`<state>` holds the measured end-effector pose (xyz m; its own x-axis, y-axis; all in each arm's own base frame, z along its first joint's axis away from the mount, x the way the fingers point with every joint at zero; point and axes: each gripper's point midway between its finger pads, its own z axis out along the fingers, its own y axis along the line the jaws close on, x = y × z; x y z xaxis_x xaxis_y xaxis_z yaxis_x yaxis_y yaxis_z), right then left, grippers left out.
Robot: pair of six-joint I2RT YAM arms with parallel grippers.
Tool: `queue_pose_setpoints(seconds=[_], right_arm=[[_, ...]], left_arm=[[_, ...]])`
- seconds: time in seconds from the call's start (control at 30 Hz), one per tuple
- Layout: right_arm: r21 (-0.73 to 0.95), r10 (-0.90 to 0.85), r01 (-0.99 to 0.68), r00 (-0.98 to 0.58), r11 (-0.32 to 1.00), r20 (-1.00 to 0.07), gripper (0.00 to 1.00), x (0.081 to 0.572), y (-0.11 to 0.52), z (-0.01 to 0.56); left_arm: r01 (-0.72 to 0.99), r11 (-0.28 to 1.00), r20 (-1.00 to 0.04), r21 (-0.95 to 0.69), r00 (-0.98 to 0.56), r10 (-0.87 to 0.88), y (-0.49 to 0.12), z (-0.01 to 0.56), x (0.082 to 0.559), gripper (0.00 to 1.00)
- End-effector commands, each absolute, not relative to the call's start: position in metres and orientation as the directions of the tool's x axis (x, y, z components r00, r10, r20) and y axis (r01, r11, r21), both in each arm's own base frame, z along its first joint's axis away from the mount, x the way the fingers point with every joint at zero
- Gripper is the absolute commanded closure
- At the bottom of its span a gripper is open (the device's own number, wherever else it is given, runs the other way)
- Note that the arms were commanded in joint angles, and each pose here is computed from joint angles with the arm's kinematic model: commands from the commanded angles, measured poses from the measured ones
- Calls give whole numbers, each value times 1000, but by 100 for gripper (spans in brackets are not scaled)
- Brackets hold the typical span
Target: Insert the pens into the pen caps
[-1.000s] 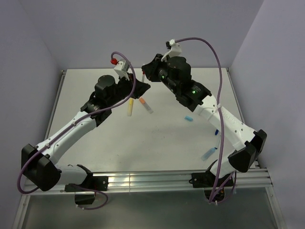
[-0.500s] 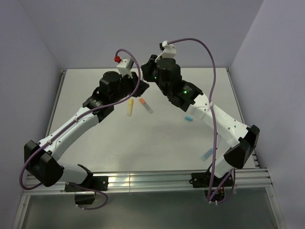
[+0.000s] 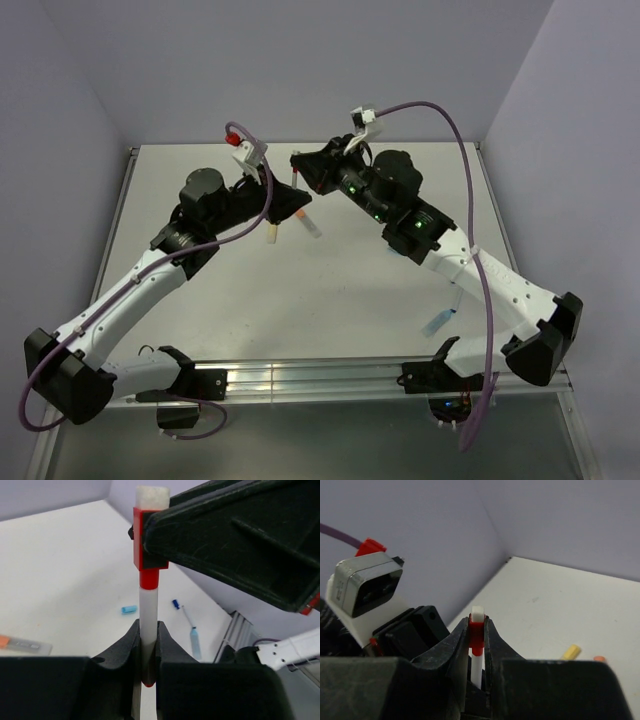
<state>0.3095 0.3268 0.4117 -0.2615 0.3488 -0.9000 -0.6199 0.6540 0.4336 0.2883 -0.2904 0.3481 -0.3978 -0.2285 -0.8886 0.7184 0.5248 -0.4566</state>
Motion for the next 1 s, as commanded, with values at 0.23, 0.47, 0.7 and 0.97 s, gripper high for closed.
queue_pose_setpoints(seconds=[0.23, 0.47, 0.7, 0.97], right_arm=[[430, 87, -834, -428, 345, -900, 100, 212, 344, 356], [409, 54, -870, -411, 275, -910, 100, 198, 341, 352], [390, 52, -905, -387, 172, -921, 100, 182, 341, 358], [385, 55, -921, -382, 55, -923, 100, 166, 344, 365]], left_arm=[[913, 333, -870, -236, -45, -491, -265, 492, 245, 100], [971, 184, -877, -153, -47, -479, -269, 509, 208, 100], [987, 102, -877, -121, -59, -477, -270, 513, 190, 100], [994, -6, -865, -111, -99, -492, -271, 516, 172, 100]])
